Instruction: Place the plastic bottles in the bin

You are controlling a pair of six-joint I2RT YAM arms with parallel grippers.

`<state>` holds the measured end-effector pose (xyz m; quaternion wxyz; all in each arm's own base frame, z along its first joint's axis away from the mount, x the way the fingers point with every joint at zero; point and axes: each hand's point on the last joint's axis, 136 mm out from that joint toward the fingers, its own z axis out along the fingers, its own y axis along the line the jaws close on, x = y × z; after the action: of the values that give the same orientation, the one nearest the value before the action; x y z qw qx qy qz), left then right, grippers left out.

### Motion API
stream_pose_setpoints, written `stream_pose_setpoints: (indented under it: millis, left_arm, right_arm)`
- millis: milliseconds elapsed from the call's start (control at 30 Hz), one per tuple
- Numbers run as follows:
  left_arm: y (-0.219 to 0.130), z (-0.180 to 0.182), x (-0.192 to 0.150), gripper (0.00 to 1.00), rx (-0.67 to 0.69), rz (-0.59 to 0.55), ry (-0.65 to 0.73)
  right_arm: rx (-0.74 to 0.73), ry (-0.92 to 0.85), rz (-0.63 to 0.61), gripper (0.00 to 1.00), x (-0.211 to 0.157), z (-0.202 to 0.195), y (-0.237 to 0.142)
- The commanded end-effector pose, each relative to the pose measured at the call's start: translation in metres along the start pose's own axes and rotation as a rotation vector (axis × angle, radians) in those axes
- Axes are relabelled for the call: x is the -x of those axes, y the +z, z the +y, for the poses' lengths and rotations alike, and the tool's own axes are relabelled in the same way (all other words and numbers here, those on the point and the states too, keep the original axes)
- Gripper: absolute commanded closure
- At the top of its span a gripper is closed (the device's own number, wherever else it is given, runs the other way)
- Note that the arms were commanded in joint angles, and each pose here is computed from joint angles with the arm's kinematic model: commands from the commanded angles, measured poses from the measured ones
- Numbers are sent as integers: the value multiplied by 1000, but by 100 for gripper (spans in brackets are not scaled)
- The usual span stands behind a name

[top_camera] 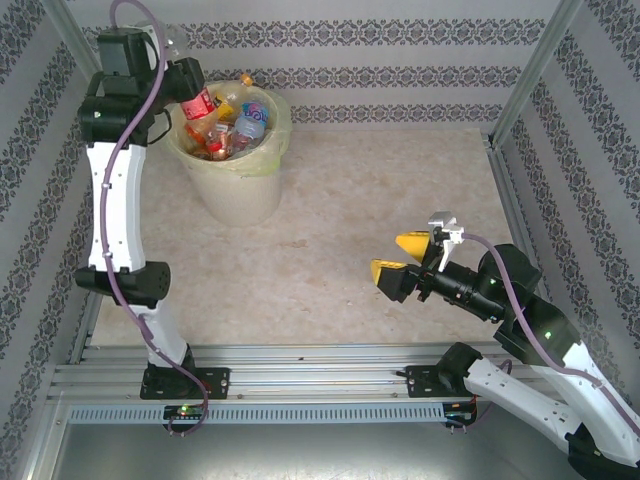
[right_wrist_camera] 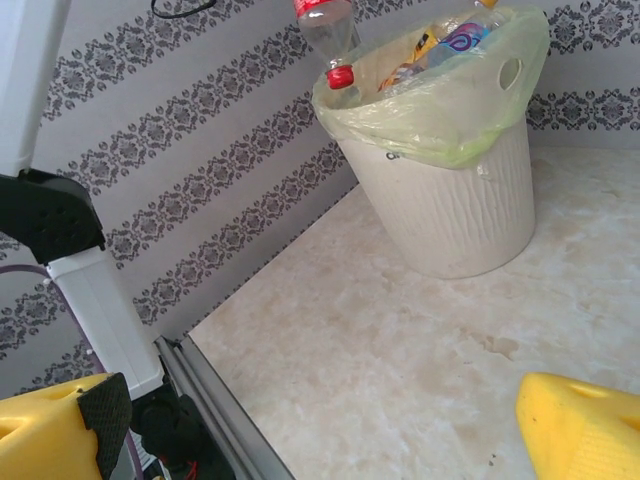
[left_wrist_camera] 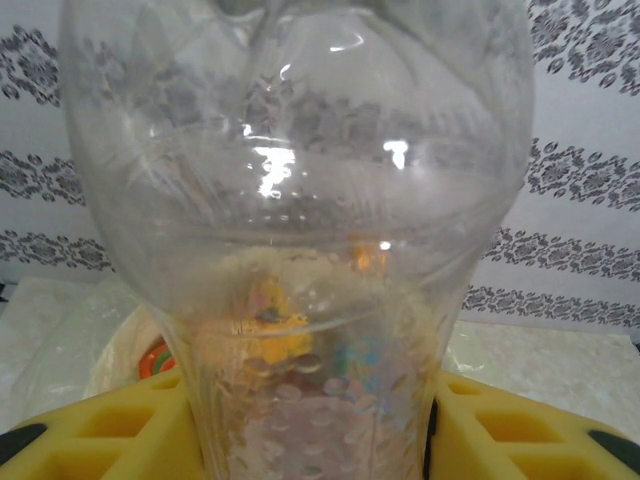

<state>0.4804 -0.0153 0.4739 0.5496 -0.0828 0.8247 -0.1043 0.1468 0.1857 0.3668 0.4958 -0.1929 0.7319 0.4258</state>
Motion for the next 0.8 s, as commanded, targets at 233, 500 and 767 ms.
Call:
stream_pose_setpoints:
  millis: [233,500,767]
  left_arm:
    - [33,35,-36,47,26,163,-225]
    - [56,52,-61,45,40,252,-315]
    - [76,54,-83,40,-12,339,-411]
  right_arm:
    - [-25,-12,4,2,-5,-6,0]
    - [-31,-5,32,2,-12,-9,8]
    - [-40,-3,40,2,-13,-11,9]
